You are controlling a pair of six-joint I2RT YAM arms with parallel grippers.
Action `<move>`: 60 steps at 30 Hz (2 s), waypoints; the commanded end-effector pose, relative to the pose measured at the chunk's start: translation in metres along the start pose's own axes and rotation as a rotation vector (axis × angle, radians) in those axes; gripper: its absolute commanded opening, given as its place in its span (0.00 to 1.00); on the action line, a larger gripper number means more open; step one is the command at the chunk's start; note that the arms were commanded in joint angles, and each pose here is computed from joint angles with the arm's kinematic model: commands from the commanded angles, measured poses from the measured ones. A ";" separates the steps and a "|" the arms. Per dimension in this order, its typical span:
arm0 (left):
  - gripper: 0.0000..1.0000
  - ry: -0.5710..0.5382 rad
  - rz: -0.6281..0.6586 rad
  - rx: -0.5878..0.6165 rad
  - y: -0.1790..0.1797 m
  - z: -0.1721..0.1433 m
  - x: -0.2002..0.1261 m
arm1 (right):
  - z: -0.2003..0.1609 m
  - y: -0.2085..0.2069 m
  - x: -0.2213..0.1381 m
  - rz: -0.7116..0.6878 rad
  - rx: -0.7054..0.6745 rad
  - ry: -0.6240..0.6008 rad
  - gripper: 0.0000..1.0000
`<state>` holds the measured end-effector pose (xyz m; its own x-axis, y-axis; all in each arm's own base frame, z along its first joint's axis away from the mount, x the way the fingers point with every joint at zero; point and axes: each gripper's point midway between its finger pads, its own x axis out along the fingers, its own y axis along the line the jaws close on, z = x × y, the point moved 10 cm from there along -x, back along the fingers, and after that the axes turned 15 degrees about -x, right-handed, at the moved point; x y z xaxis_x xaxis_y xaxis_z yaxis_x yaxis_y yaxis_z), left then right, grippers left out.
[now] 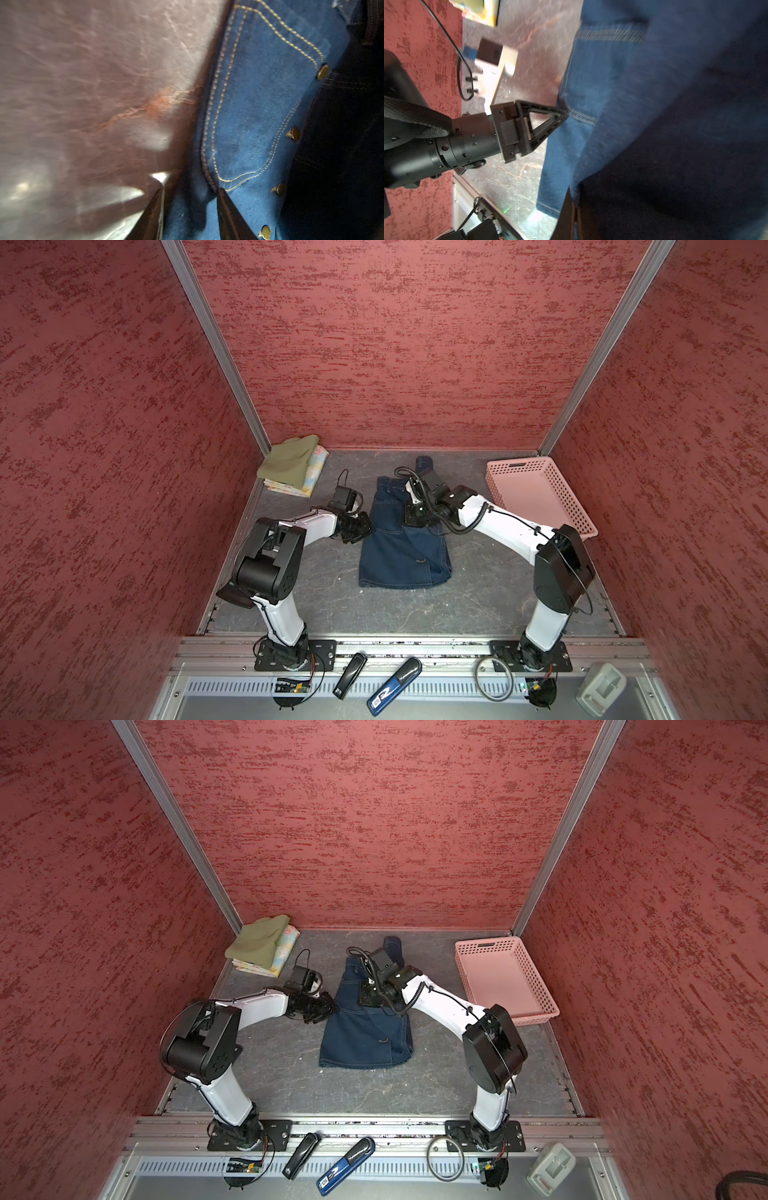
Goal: Fold and stack skirts
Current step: Fold the skirt at the center of the table, then smooth out the skirt at the center of the table.
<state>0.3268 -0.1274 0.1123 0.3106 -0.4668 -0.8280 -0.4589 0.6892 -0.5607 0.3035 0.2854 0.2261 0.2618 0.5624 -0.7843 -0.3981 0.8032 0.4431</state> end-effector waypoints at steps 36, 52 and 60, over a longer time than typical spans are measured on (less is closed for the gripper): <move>0.43 0.011 -0.034 -0.019 0.018 -0.003 -0.006 | -0.011 -0.064 -0.016 0.047 -0.080 -0.152 0.74; 0.43 0.013 -0.022 -0.019 0.008 -0.002 -0.008 | -0.004 -0.065 0.011 0.165 -0.127 -0.232 0.14; 0.43 0.018 -0.031 -0.018 0.004 -0.001 -0.003 | -0.014 -0.019 -0.009 0.217 -0.229 -0.256 0.00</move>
<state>0.3183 -0.1217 0.1122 0.3034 -0.5020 -0.8099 -0.4681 0.6619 -0.5855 0.3090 0.2470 0.2007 0.3509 0.7351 -0.5801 -0.5835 0.6562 0.4785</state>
